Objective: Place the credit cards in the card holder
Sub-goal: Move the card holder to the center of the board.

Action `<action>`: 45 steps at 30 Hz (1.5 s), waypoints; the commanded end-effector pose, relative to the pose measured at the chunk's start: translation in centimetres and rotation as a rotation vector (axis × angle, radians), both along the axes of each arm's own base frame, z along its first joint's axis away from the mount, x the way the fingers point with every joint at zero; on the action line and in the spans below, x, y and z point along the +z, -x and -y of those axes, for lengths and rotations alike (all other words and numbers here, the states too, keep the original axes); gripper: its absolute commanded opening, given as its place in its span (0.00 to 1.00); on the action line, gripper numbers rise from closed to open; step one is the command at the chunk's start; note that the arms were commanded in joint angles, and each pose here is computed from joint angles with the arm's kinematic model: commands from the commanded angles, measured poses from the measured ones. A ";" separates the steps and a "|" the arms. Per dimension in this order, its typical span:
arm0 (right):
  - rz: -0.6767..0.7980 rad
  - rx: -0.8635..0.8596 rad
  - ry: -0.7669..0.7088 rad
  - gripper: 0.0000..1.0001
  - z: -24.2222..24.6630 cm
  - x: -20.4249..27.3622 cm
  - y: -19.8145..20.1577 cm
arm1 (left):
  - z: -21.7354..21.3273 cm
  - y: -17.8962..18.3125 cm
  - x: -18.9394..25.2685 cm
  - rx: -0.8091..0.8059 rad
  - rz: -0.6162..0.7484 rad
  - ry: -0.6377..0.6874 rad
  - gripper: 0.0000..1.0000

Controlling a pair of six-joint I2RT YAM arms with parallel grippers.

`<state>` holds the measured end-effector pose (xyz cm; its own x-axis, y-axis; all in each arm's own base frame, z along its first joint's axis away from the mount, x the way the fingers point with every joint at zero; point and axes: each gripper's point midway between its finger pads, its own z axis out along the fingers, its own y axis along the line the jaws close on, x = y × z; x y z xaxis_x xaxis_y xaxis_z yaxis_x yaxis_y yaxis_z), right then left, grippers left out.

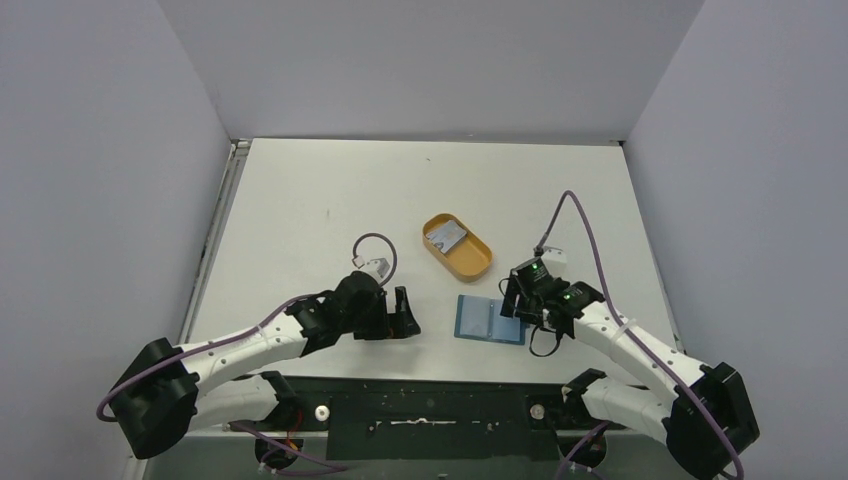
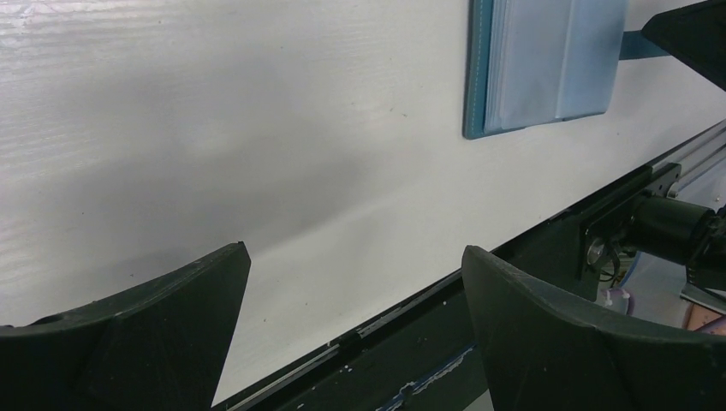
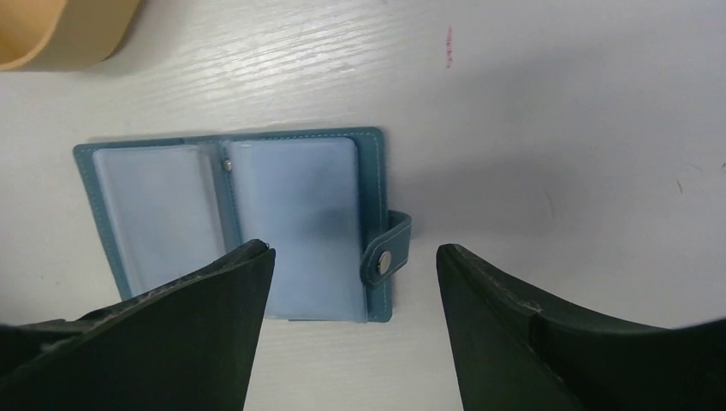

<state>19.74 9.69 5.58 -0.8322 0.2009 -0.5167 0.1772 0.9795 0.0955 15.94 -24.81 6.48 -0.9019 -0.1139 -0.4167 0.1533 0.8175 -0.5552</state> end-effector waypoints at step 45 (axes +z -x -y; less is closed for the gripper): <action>0.254 0.084 -0.231 0.69 -9.2 8.9 -5.7 | -5.6 -0.5 3.4 0.182 0.148 -0.047 0.96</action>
